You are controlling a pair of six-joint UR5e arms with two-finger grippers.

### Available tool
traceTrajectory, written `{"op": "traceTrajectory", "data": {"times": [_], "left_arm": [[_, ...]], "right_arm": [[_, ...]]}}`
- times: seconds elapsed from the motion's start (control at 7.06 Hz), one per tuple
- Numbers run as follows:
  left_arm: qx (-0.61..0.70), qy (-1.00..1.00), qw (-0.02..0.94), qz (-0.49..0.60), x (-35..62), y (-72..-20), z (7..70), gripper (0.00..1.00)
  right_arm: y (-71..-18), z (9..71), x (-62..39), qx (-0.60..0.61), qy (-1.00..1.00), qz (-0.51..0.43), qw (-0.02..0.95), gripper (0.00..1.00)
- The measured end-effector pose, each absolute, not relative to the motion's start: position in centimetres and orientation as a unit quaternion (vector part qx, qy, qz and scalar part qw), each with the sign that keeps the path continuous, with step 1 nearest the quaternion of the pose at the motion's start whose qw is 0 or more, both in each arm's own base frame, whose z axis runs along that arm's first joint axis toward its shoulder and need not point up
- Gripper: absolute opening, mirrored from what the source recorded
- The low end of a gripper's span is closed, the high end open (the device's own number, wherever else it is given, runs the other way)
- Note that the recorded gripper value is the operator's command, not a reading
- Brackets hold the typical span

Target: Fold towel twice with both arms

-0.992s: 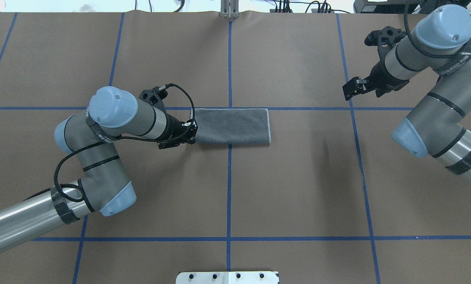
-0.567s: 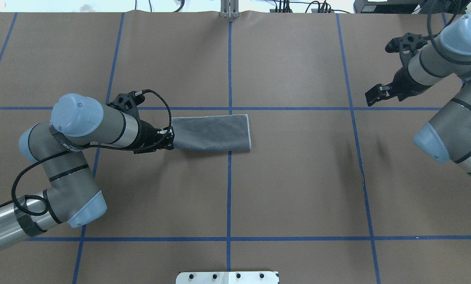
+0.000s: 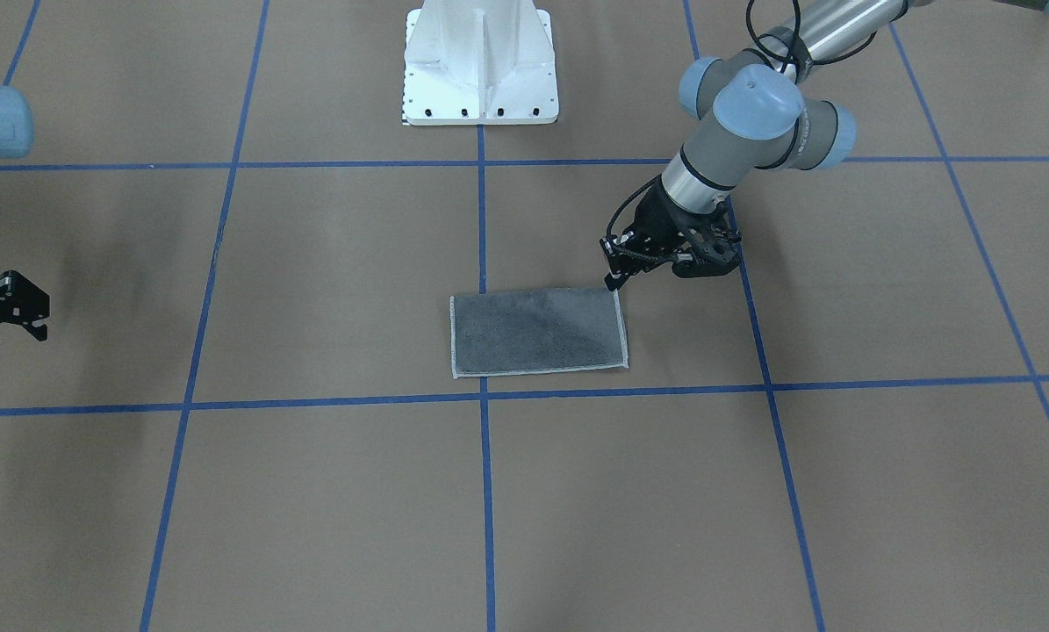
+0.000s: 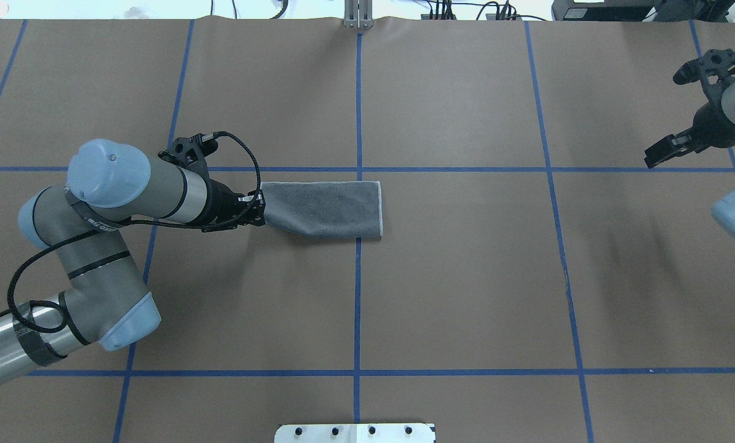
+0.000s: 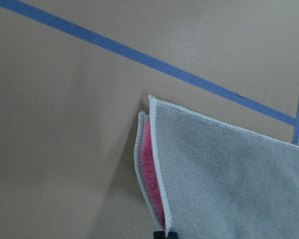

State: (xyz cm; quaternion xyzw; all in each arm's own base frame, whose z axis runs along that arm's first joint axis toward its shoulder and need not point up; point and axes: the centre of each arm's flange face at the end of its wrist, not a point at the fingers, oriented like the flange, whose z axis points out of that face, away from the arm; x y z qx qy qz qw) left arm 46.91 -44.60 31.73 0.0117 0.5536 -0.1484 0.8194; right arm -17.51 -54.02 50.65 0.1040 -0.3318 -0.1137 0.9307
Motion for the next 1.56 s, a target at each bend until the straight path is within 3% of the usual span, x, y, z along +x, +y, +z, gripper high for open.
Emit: {"op": "traceTrajectory", "data": {"times": [0.71,1.56], "left_arm": [[0.022,0.551,0.823,-0.138,53.1,-43.6,23.8,0.00],[0.023,0.546,0.826,-0.137,59.5,-46.5,15.5,0.00]], "right_arm": [[-54.0,51.0,-17.1,0.102,-0.333,-0.115,0.930,0.99],[-54.0,51.3,-17.0,0.100,-0.332,-0.112,0.931,0.99]]}}
